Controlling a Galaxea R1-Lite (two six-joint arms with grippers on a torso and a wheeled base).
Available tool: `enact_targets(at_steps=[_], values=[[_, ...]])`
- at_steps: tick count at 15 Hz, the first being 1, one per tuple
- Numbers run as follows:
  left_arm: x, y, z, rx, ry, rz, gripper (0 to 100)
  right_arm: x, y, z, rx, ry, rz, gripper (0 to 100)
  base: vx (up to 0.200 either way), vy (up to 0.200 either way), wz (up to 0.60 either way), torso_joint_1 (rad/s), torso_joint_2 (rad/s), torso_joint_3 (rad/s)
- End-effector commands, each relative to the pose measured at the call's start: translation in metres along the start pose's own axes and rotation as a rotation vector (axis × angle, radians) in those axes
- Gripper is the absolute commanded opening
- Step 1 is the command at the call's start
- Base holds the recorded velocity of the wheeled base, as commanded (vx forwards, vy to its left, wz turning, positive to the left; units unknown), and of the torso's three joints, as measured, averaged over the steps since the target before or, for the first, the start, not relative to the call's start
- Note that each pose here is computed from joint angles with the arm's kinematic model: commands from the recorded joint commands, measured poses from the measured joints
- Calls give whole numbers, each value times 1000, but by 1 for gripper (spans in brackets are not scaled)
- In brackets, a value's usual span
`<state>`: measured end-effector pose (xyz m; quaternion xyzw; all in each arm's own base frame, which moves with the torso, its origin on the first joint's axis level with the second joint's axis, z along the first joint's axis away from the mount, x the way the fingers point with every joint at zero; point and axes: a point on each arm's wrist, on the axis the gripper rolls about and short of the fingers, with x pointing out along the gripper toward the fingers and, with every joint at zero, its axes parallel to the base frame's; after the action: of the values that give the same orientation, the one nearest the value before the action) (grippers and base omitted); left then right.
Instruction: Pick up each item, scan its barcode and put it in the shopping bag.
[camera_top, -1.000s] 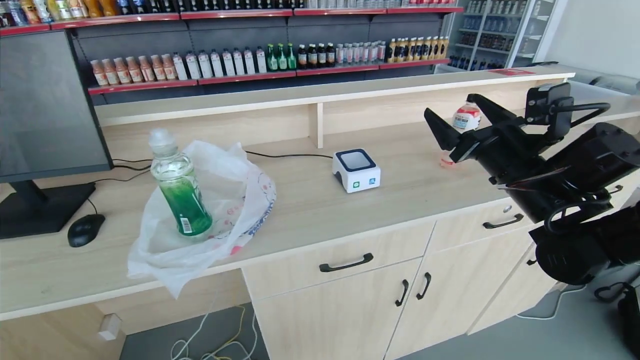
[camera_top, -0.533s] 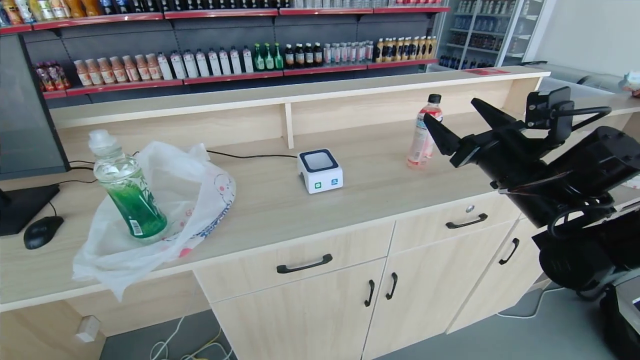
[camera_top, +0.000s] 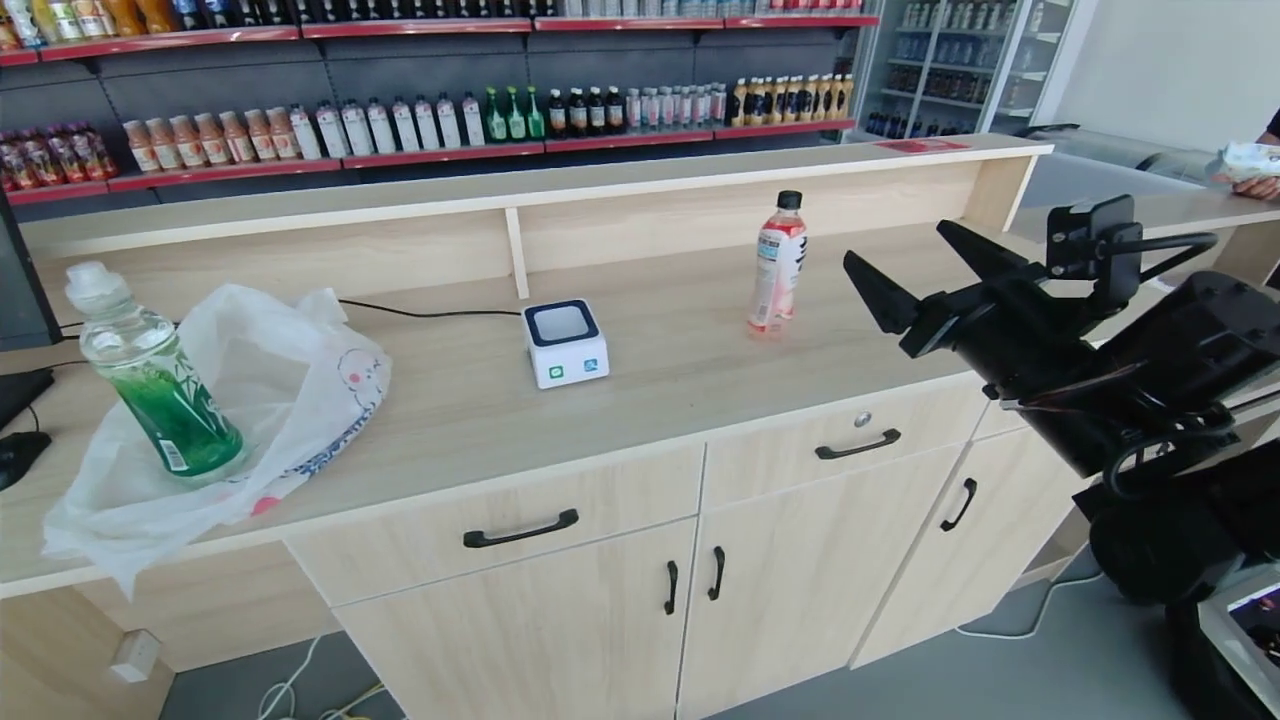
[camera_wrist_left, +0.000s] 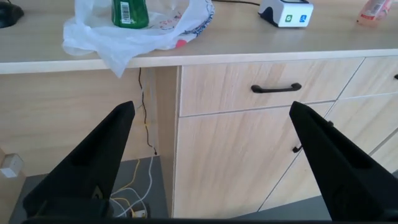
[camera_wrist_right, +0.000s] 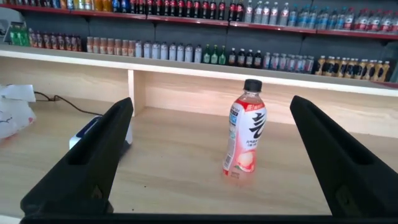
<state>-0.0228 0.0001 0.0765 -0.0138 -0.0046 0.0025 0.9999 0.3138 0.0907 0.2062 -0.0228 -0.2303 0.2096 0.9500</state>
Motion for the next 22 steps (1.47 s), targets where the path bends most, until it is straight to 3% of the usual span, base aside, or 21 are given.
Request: enact_targets(at_steps=[1,4,7,11,18,22], values=[[0,0,0,-1,0,1,100,0,1,-1,1,4,1,100,0,-200,0,-2,2,7],[0,0,0,-1,0,1,100,-4,4,-4,8,22,11,100,133,-133,0,1,4,2],[0,0,0,-1,0,1,100,-4,25,-12,39,50,69,100,200,0,0,-4,-2,7],[0,0,0,-1,0,1,100,-4,28,-14,44,58,77,100,200,0,0,11,7,6],[0,0,0,0,0,1,100,6,28,-21,42,47,76,100,0,0,0,0,0,0],[0,0,0,0,0,1,100,6,26,-24,39,55,71,100,0,0,600,1,4,4]])
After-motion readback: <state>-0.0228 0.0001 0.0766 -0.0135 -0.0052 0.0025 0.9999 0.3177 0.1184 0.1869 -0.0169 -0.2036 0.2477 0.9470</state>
